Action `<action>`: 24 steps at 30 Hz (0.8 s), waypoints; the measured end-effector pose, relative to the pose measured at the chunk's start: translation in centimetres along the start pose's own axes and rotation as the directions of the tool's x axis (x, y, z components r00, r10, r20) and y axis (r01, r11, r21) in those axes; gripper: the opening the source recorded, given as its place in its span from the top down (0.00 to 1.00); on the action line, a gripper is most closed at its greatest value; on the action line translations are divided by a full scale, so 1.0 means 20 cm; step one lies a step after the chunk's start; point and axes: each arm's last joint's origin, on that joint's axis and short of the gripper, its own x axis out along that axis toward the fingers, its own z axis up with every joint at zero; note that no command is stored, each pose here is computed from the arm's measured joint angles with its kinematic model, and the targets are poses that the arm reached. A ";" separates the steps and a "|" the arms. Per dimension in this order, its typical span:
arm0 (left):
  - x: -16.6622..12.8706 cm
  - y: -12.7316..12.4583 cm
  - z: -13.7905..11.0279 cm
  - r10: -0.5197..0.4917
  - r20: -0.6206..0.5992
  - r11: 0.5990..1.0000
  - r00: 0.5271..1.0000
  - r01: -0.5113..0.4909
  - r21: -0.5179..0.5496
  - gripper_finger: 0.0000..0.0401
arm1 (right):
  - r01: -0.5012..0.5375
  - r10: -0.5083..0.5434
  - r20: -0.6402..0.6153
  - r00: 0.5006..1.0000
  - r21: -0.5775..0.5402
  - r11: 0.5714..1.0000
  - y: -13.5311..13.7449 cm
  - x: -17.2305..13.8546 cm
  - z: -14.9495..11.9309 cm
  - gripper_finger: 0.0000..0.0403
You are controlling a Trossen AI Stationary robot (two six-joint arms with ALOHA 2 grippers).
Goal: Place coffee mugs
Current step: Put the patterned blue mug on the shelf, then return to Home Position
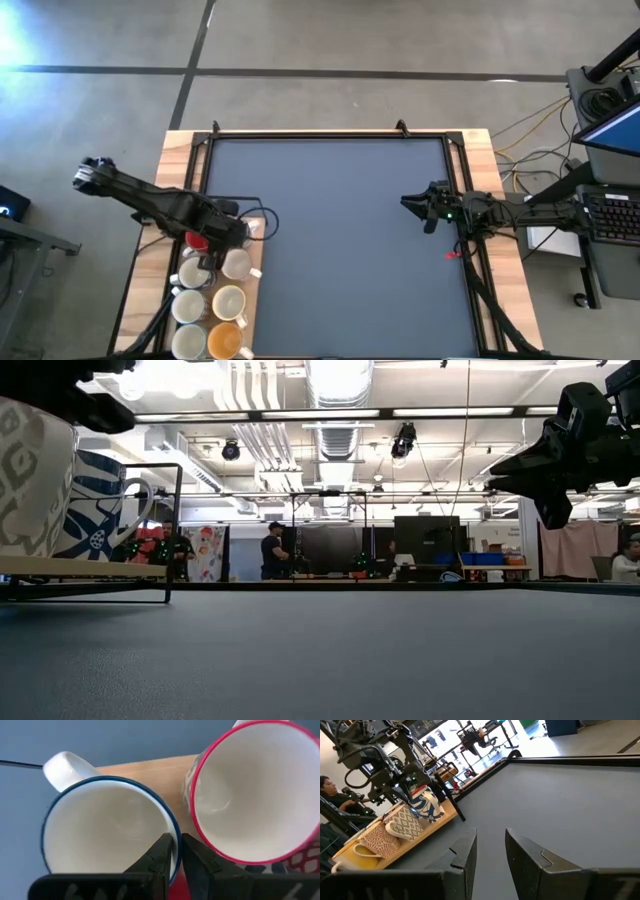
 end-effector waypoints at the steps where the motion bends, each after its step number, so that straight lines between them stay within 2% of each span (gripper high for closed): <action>1: -0.01 0.00 0.00 -0.001 0.008 1.000 1.000 0.001 -0.003 0.93 | 0.000 0.000 0.000 1.000 0.000 1.000 0.00 0.00 0.00 0.77; 7: -0.04 0.01 -0.02 -0.003 0.044 0.999 0.999 0.005 -0.043 0.92 | 0.000 0.000 0.000 1.000 0.000 1.000 0.00 0.00 0.00 0.77; 16: -0.09 0.01 -0.05 -0.013 0.104 0.999 0.995 0.016 -0.029 0.76 | 0.000 0.000 0.000 1.000 0.000 1.000 0.00 0.00 0.00 0.77; 20: -0.19 0.02 -0.07 -0.025 0.161 1.000 0.987 0.024 0.011 0.74 | 0.000 0.000 0.000 1.000 0.000 1.000 0.00 0.00 0.00 0.77; 24: -0.35 0.02 -0.08 -0.041 0.282 0.999 0.958 0.031 0.039 0.75 | 0.000 0.000 0.000 1.000 0.000 1.000 0.00 0.00 0.00 0.77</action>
